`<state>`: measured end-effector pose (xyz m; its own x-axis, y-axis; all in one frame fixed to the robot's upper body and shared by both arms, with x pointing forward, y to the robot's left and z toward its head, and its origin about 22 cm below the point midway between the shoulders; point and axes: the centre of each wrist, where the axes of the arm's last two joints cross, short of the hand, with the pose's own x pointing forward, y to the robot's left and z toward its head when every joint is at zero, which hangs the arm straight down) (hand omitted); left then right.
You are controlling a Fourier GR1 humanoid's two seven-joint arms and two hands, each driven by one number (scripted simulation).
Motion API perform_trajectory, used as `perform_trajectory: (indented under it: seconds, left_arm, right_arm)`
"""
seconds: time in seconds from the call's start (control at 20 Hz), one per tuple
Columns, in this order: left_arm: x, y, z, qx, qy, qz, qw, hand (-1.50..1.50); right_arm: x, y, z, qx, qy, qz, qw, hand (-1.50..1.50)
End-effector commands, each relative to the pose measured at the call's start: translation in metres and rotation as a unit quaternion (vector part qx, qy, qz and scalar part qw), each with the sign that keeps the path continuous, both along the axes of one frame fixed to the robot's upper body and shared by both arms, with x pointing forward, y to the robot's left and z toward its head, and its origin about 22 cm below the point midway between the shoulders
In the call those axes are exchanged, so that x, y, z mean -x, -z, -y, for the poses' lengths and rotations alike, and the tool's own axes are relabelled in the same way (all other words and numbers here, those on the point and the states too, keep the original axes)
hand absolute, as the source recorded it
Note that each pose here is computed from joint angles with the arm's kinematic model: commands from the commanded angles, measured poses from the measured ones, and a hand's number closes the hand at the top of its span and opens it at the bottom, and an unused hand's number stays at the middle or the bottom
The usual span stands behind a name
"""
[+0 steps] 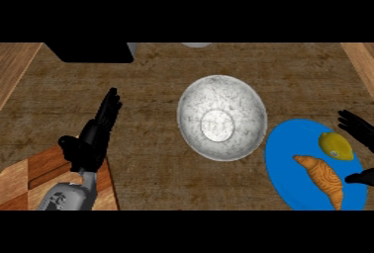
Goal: Pick the lemon from the plate and place it in the bowl
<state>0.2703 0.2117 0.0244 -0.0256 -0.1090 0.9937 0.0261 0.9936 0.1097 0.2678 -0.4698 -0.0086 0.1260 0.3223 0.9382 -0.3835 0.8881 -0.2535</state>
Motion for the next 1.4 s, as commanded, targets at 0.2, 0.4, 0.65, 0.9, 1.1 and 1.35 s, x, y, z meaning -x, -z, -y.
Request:
perform_trajectory:
  seconds: [0.2,0.4,0.65,0.9,1.1,1.35]
  left_arm:
    - [0.009,0.001,-0.002,-0.003,0.010,0.003,0.9999,0.00]
    - [-0.004,-0.018,-0.004,0.003,0.015,0.003,0.9999,0.00]
    - [0.002,0.007,-0.001,0.000,0.008,0.002,1.0000,0.00]
    - [-0.009,0.001,-0.017,-0.002,0.000,-0.002,1.0000,0.00]
    - [-0.010,-0.003,-0.009,-0.006,0.003,0.000,1.0000,0.00]
    - [-0.008,-0.001,0.006,-0.002,0.016,-0.007,0.9998,0.00]
  right_arm:
    - [-0.005,0.010,0.004,0.029,-0.036,0.012,0.999,-1.50]
    - [0.004,0.039,-0.014,0.007,-0.058,-0.007,0.998,-1.50]
    - [-0.016,0.031,-0.043,0.054,-0.142,0.079,0.985,1.50]
    - [0.013,0.043,-0.024,0.036,-0.155,0.072,0.985,1.50]
    - [-0.020,0.040,-0.095,0.026,-0.302,0.094,0.948,1.50]
    - [-0.020,0.040,-0.211,0.037,-0.549,0.136,0.824,1.50]
